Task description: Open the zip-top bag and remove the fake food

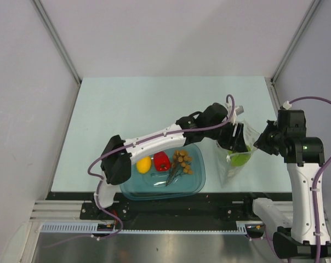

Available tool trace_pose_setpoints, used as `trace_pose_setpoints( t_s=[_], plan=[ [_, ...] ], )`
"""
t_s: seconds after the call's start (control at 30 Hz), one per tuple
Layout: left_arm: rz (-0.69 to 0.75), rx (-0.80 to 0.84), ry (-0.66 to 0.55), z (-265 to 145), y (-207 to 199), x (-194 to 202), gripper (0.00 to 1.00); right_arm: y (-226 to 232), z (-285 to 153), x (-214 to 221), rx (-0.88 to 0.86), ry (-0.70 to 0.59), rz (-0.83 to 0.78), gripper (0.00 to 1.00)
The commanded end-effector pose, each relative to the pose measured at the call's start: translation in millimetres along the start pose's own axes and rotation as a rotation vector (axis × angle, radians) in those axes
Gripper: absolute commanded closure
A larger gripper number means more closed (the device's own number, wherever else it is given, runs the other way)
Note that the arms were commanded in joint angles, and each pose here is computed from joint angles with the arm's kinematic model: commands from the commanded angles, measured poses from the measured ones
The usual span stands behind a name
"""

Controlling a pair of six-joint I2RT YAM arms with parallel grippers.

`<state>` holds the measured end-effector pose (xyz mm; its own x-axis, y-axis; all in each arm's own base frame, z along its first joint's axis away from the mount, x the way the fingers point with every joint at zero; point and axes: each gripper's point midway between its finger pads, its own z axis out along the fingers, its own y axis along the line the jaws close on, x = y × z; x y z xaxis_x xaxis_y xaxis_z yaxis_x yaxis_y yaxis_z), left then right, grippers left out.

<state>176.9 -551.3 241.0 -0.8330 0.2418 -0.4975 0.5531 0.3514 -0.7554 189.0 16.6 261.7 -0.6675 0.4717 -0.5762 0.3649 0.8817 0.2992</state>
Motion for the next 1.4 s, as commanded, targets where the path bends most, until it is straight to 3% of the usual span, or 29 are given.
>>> trace_pose_setpoints(
  t_s=[0.0, 0.1, 0.27, 0.63, 0.73, 0.9, 0.93, 1.0, 1.03, 1.1, 1.37],
  plan=[
    [0.433, 0.188, -0.141, -50, -77, -14, 1.0, -7, -1, -16, 0.042, -0.074, 0.012, 1.0],
    [0.584, 0.162, -0.156, -56, -80, -11, 1.0, -7, 1, -7, 0.034, -0.046, 0.029, 1.0],
    [0.703, 0.17, -0.181, -62, -86, -8, 1.0, -4, -3, 0, -0.003, -0.044, 0.027, 1.0],
    [0.504, 0.039, -0.355, -105, -113, -60, 1.0, -24, 2, 4, 0.093, -0.05, 0.033, 1.0],
    [0.44, -0.098, -0.412, -135, -91, -67, 1.0, -29, 3, 2, 0.121, -0.056, 0.017, 1.0],
    [0.211, -0.479, -0.507, -192, -1, -47, 1.0, -30, 5, -4, 0.129, -0.072, -0.004, 1.0],
    [0.186, -0.553, -0.457, -191, 31, -22, 1.0, -29, 6, -4, 0.127, -0.071, -0.006, 1.0],
    [0.142, -0.58, -0.512, -221, 40, -9, 1.0, -27, 8, -5, 0.115, -0.066, -0.012, 1.0],
    [0.12, -0.643, -0.467, -222, 68, 15, 1.0, -26, 9, -5, 0.111, -0.064, -0.016, 1.0],
    [0.061, -0.66, -0.497, -244, 76, 30, 1.0, -25, 10, -4, 0.105, -0.051, -0.013, 1.0],
    [-0.143, -0.915, -0.408, -283, 164, 126, 1.0, -27, 15, 16, 0.099, 0.027, -0.019, 1.0]
  ],
)
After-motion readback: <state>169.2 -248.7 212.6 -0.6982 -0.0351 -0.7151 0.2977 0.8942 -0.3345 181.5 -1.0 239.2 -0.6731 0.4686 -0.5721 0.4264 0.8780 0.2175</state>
